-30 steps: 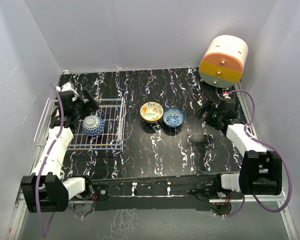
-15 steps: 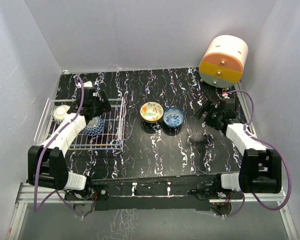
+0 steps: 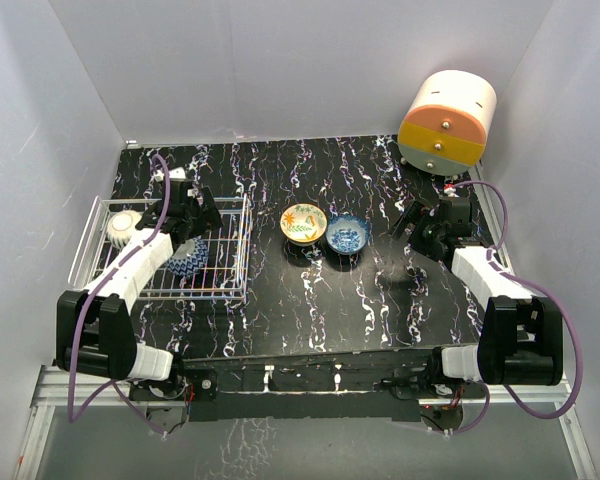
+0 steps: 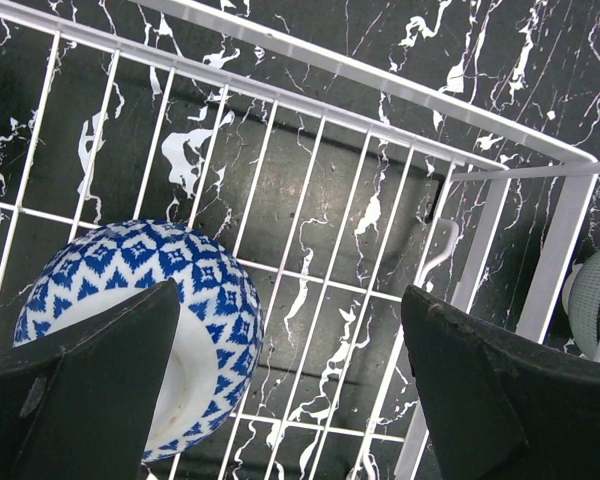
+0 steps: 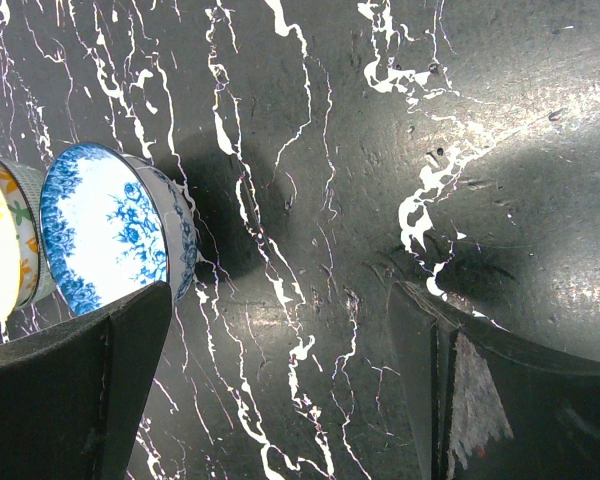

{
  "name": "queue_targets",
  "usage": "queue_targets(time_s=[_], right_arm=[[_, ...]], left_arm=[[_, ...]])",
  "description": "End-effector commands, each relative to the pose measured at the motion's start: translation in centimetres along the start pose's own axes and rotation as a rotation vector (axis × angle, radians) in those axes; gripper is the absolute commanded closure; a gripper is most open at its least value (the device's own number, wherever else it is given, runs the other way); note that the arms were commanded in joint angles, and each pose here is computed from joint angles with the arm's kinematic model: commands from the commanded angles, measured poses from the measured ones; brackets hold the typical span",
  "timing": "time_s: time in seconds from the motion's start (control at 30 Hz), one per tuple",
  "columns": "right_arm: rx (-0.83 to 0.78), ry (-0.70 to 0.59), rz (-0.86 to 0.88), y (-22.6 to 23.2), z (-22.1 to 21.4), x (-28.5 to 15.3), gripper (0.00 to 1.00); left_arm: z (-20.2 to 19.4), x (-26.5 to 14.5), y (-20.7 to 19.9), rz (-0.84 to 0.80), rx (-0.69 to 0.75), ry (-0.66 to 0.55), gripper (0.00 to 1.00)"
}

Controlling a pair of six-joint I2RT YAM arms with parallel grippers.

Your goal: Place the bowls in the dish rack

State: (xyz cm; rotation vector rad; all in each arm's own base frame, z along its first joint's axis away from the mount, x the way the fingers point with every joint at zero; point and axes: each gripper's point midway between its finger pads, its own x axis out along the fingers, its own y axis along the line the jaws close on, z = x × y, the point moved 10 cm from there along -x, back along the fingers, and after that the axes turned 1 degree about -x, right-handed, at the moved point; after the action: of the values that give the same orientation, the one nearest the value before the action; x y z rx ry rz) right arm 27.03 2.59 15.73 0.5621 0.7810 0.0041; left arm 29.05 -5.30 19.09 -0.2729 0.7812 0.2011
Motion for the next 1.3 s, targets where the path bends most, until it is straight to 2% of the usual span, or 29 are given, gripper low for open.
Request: queue_targets(time_s=[0.0, 0.27, 0.43, 0.63, 0.7, 0.8, 0.87, 1.03, 1.27], right_arm=[[-0.021, -0.059, 0.024, 0.3, 1.1, 0.0, 0.07], [-0.022, -0.05, 0.034, 0.3, 0.7, 0.0, 0.07], [-0.024, -0.053, 0.035, 0.2, 0.6, -0.2, 0.07], [-0.023, -0.056, 0.037, 0.2, 0.6, -0.3, 0.07], [-0.024, -0.057, 0.036, 0.2, 0.6, -0.3, 0.07], [-0.021, -0.056, 0.031, 0.2, 0.5, -0.3, 0.07], [-0.02, -0.054, 0.03, 0.1, 0.5, -0.2, 0.07], [-0.02, -0.051, 0.031, 0.1, 0.4, -0.1, 0.07], [-0.021, -0.049, 0.04, 0.3, 0.7, 0.0, 0.07]], left_arm=[[-0.9, -1.1, 1.1, 0.094, 0.014, 0.045, 0.08], [-3.1, -2.6, 3.6, 0.251, -0.009, 0.063, 0.06], [-2.6, -4.2, 4.4, 0.305, -0.018, 0.029, 0.05], [-1.0, -6.6, 3.9, 0.219, -0.025, -0.049, 0.04], [-0.8, -7.2, 3.4, 0.143, -0.013, -0.051, 0.07], [-0.9, -7.6, 2.8, 0.066, -0.001, -0.021, 0.18], [-1.4, -7.6, 2.4, 0.051, 0.018, 0.008, 0.23], [-3.1, -7.3, 2.2, 0.181, 0.087, 0.051, 0.23], [-4.7, -7.8, 4.1, 0.349, 0.031, 0.05, 0.19]])
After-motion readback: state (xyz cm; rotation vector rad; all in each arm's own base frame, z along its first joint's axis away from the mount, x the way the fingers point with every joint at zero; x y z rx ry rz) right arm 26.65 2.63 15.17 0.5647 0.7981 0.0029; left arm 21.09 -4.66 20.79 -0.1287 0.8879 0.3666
